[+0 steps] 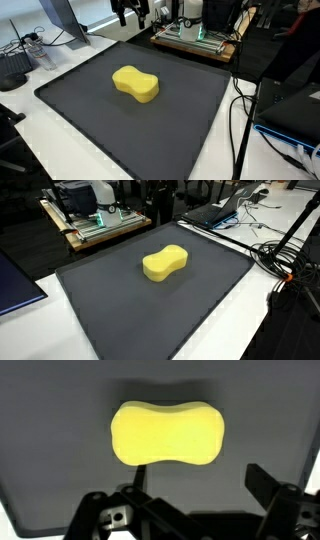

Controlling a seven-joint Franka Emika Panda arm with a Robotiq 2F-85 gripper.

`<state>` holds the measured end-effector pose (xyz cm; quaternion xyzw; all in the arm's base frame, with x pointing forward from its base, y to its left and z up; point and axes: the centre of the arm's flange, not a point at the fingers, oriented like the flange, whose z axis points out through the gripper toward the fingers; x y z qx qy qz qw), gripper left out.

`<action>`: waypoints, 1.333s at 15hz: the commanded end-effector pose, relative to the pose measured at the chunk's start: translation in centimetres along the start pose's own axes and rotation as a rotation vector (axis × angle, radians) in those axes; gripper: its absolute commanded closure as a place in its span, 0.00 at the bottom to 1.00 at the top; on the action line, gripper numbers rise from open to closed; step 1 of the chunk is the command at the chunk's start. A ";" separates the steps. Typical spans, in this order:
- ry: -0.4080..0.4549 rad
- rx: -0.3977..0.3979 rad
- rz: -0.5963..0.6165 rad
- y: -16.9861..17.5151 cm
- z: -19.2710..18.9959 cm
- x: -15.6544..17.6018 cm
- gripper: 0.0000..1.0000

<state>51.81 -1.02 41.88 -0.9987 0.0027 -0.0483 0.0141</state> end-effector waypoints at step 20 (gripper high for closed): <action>0.148 0.010 0.024 -0.2 -4.0 -13.1 0.00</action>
